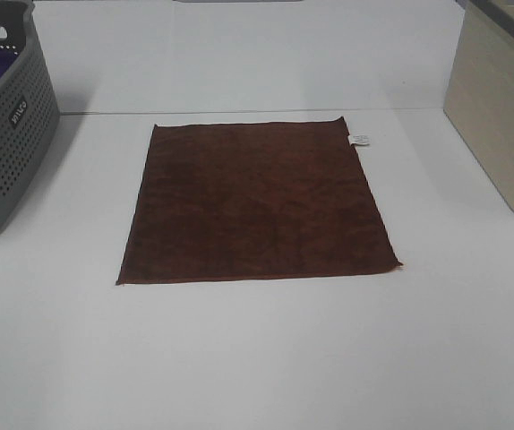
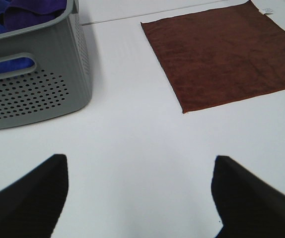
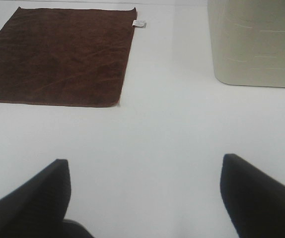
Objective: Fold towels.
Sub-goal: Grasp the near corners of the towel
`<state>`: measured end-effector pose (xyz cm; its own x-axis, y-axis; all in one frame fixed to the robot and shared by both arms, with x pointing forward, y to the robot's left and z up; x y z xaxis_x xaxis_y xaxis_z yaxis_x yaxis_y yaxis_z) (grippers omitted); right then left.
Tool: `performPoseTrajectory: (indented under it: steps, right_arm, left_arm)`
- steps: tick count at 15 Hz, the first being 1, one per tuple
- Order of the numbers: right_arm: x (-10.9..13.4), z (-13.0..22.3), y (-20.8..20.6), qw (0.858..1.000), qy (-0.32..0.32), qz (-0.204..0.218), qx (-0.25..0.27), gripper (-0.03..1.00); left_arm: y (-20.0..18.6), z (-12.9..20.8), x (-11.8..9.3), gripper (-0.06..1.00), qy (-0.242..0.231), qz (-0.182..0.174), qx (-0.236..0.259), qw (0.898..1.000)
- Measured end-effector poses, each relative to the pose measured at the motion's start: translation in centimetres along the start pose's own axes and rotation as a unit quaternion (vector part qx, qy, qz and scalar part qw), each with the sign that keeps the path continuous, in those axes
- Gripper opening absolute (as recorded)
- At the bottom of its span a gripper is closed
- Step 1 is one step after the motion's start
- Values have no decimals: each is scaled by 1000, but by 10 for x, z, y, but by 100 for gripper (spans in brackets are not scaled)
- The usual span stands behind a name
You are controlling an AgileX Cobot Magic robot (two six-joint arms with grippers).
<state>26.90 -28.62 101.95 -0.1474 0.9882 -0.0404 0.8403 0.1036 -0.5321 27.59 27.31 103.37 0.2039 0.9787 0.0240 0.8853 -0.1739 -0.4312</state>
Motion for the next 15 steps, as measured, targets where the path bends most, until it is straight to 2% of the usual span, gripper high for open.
performPoseTrajectory:
  steps: [2,4,7,8,9,10,11,13,15]
  right_arm:
    - [0,-3,1,1000,0,0,-2,77]
    - [-3,-20,9,1000,3,3,-7,75]
    - [-6,-54,32,999,-3,-11,-36,73]
    - [-4,-66,59,1000,-6,-27,-8,73]
    - [-2,-67,78,999,3,-37,31,73]
    - [0,-67,85,998,10,-43,48,73]
    - [3,-67,103,994,27,-55,92,73]
    - [9,-71,135,982,61,-76,162,70]
    - [13,-75,170,967,87,-86,222,68]
  left_arm:
    - [-1,-7,1,76,0,-4,-21,1000]
    - [1,-25,1,76,-15,0,-74,997]
    - [32,-40,3,76,-84,32,-77,993]
    - [56,-48,3,76,-146,55,-51,986]
    - [70,-49,3,76,-178,66,-23,982]
    - [78,-48,4,76,-191,69,-8,979]
    - [92,-48,5,76,-220,73,20,972]
    - [125,-40,10,76,-271,69,81,957]
    - [158,-26,17,76,-318,51,140,936]
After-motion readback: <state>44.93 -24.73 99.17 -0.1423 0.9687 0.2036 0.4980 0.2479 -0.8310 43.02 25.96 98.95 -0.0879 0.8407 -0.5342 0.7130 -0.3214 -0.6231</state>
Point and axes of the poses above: a point on each arm's last joint axis where the gripper is mounted, y pointing out along that axis toward the gripper, x along the wrist's bending axis when the last joint is at zero, z = x × y, the point moved 5 cm from there along y, pointing out along that axis toward the gripper, and after that the axes turned 1 degree about -y, right-handed, at the moved point
